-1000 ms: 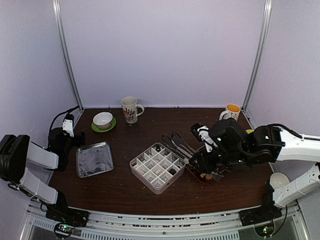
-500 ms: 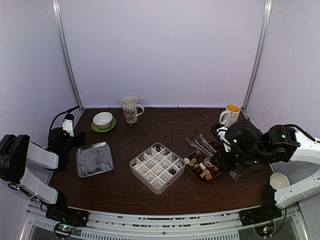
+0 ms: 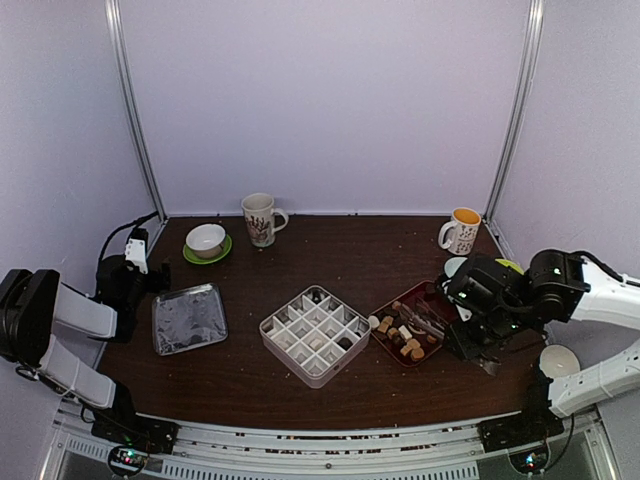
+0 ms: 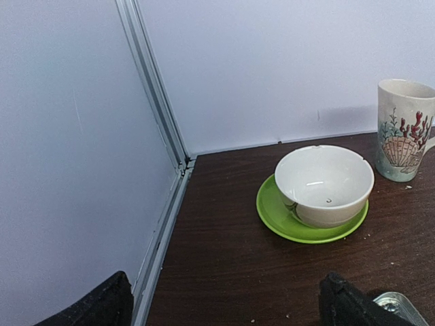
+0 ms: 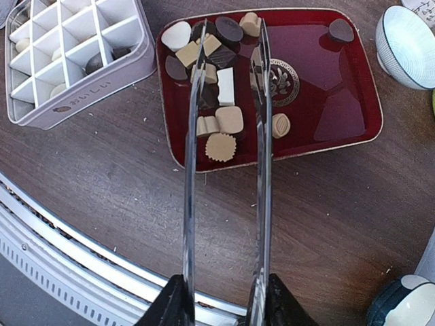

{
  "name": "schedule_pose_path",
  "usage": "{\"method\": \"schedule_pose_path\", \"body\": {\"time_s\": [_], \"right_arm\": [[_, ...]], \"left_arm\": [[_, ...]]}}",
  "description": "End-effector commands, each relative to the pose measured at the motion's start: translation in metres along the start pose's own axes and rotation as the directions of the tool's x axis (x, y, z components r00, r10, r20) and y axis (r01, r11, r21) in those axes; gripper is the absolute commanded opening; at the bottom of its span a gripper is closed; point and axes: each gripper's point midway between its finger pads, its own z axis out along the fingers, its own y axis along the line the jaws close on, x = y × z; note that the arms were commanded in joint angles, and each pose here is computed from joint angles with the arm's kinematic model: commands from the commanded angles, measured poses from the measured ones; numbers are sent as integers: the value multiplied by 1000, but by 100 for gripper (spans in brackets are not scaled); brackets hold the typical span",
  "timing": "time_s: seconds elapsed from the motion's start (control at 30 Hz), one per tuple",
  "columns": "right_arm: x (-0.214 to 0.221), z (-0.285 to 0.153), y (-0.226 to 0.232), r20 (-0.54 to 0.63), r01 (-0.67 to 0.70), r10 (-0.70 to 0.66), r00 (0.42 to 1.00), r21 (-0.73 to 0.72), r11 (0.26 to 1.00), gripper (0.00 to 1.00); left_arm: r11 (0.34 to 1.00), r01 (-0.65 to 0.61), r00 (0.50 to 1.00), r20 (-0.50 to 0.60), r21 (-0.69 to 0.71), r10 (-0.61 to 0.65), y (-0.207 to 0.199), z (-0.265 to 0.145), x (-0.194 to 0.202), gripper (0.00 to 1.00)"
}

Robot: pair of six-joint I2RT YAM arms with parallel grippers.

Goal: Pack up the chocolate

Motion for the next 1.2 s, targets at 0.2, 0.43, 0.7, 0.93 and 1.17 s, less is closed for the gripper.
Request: {"method": "schedule_pose_path", "body": {"time_s": [0.2, 0.43, 0.7, 0.93, 1.17], "right_arm": [[33, 2, -5, -110, -90, 82, 990, -65, 994, 40], [38, 5, -8, -120, -97, 89, 989, -62, 993, 40], [42, 12, -4, -123, -122, 108, 986, -109, 987, 39], [40, 10, -10, -142, -119, 105, 984, -97, 988, 39], [28, 6, -10, -116, -118, 107, 987, -91, 989, 39]], "left_arm": [[1000, 17, 998, 53, -17, -16, 6, 4, -16, 98], [1000, 17, 999, 52, -17, -16, 6, 4, -16, 98], [1000, 16, 999, 52, -17, -16, 6, 4, -16, 98], [1000, 17, 999, 52, -18, -16, 6, 4, -16, 98], [1000, 15, 999, 53, -17, -14, 6, 4, -16, 98]]}}
